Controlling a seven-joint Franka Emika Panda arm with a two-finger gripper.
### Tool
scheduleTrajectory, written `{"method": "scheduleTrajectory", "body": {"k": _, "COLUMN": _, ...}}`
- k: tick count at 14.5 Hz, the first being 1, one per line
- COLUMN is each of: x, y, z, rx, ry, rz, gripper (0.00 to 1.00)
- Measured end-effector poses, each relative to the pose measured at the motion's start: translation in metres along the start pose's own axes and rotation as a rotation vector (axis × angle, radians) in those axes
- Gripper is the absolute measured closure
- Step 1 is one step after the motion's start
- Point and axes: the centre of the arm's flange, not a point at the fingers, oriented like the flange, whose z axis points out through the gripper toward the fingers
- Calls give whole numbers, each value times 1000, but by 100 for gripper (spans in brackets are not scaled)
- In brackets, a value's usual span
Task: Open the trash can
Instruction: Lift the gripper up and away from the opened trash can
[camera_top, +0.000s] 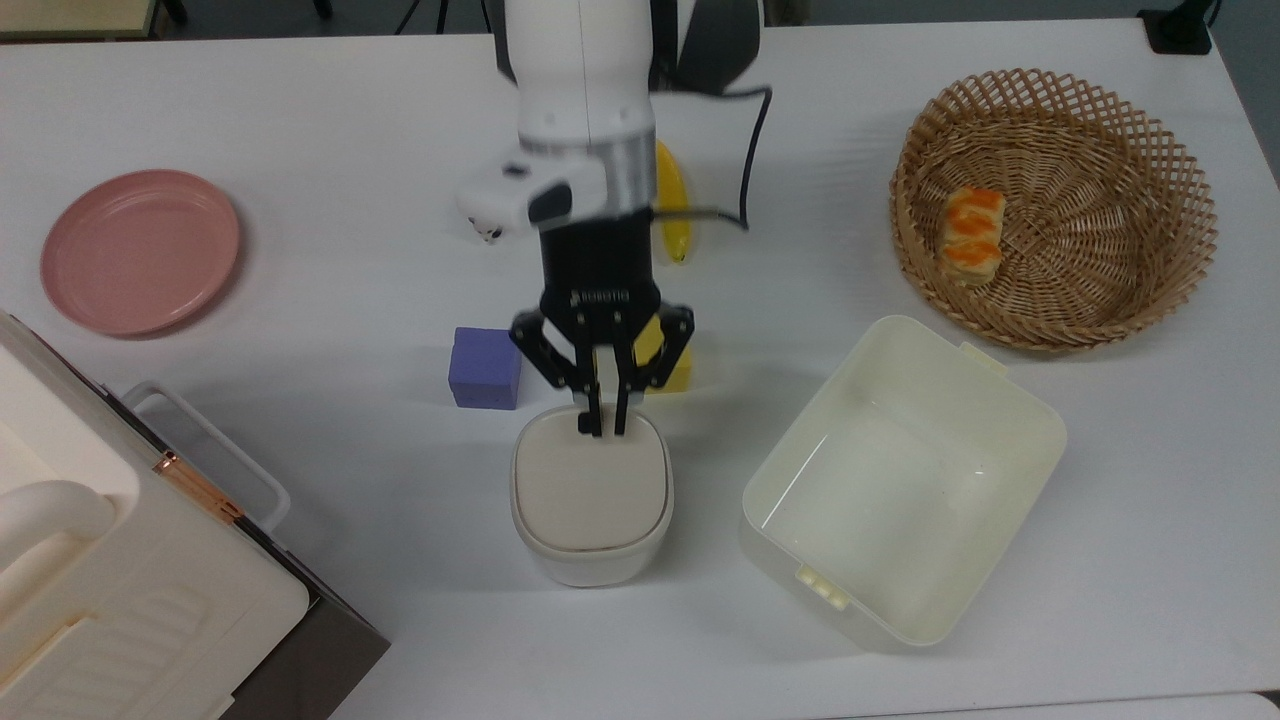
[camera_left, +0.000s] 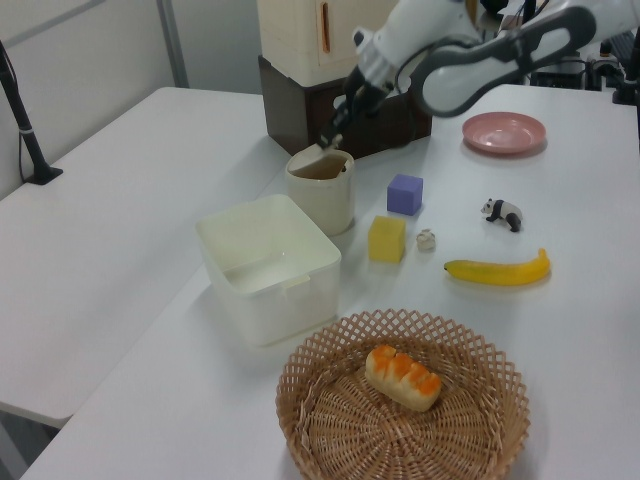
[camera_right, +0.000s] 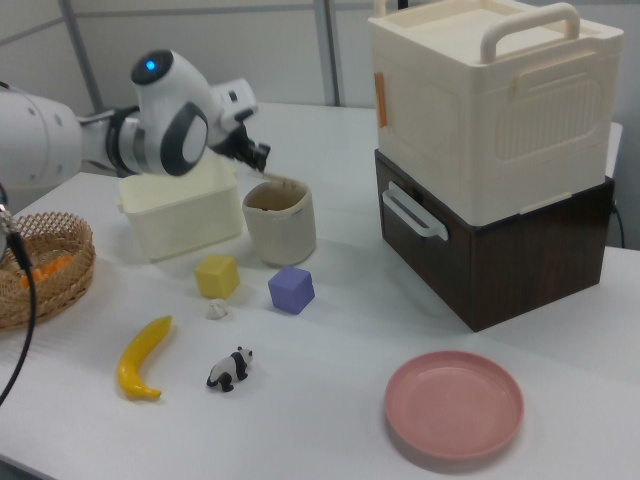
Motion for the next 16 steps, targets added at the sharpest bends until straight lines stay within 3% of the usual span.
{"method": "scheduleTrajectory", "body": {"k": 3, "x": 38, "y": -4, "z": -83, "rx": 14, "ry": 124, "rz": 20, "gripper": 80}}
{"method": "scheduleTrajectory", "body": {"k": 5, "x": 49, "y": -5, "z": -113, "rx": 19, "ry": 166, "rz": 20, "gripper": 79}}
{"method": "scheduleTrajectory", "body": {"k": 7, "x": 54, "y": -5, "z": -131, "rx": 21, "ry": 186, "rz": 26, "gripper": 66}}
{"method": "scheduleTrajectory", "body": {"k": 13, "x": 45, "y": -7, "z": -134, "rx": 13, "ry": 91, "rz": 92, "gripper": 6}}
{"method": "scheduleTrajectory", "body": {"k": 14, "x": 43, "y": -7, "z": -135, "rx": 10, "ry": 67, "rz": 93, "gripper": 0}}
{"method": "scheduleTrajectory", "body": {"k": 16, "x": 38, "y": -6, "z": -146, "rx": -5, "ry": -11, "rz": 93, "gripper": 0}}
